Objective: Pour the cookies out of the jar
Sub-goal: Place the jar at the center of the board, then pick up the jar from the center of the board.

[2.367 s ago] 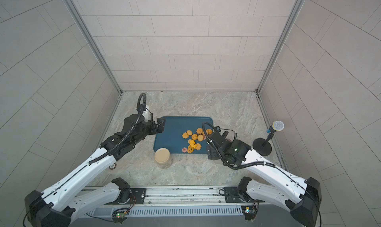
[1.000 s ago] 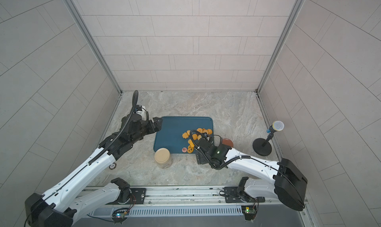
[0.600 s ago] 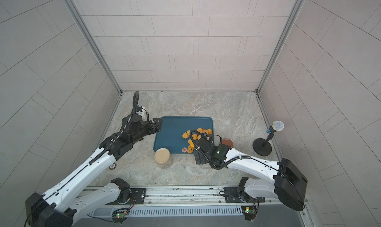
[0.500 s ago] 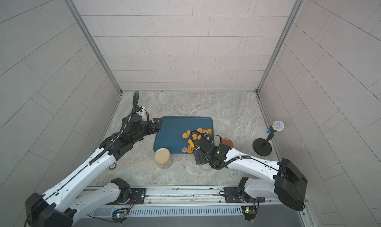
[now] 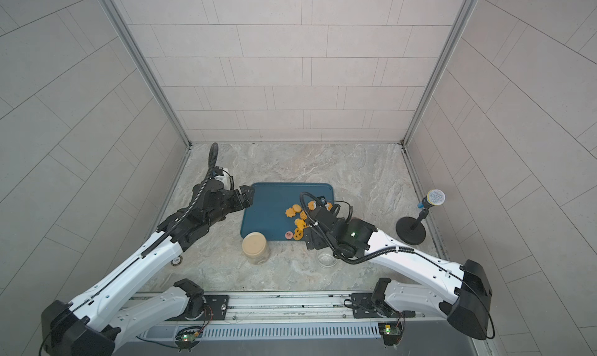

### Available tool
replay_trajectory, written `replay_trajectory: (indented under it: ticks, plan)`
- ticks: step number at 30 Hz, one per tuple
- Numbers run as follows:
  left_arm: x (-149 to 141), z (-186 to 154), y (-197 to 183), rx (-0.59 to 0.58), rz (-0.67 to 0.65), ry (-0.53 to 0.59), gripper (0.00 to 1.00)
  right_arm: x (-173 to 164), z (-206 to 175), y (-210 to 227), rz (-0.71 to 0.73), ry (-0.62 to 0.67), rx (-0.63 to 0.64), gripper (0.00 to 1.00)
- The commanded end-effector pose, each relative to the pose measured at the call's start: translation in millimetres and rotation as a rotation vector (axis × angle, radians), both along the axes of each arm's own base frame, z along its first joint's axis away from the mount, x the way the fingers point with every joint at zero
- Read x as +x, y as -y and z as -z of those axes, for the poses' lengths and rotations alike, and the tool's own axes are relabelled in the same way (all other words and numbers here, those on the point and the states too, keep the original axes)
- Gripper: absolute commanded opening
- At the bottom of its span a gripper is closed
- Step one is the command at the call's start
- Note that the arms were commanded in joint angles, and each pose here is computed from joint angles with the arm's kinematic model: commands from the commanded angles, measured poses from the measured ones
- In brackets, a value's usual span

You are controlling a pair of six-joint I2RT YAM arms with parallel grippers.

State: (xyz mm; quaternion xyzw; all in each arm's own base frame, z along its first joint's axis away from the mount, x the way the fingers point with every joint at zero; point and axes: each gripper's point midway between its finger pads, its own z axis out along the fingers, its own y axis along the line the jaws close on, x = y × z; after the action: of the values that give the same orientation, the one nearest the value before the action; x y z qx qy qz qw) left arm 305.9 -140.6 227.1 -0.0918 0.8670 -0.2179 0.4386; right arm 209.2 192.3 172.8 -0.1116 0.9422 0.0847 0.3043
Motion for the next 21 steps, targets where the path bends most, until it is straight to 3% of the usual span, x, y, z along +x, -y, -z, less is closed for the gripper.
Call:
replay_trajectory:
  ticks: [1, 6, 12, 21]
  plan:
    - [1, -3, -2, -0.012, -0.011, 0.012, 0.88, -1, -16, 26, 0.031, 0.022, -0.129, 1.00]
    - [-3, -2, -3, -0.006, -0.003, -0.003, 0.86, 6, -40, 27, 0.053, 0.031, -0.176, 0.96]
    - [-12, -12, -1, 0.009, 0.035, -0.041, 0.81, 14, -59, 12, 0.065, 0.064, -0.091, 0.96]
    - [-37, -4, -21, 0.057, -0.012, -0.138, 0.76, 18, -62, -12, -0.007, 0.094, 0.014, 0.96]
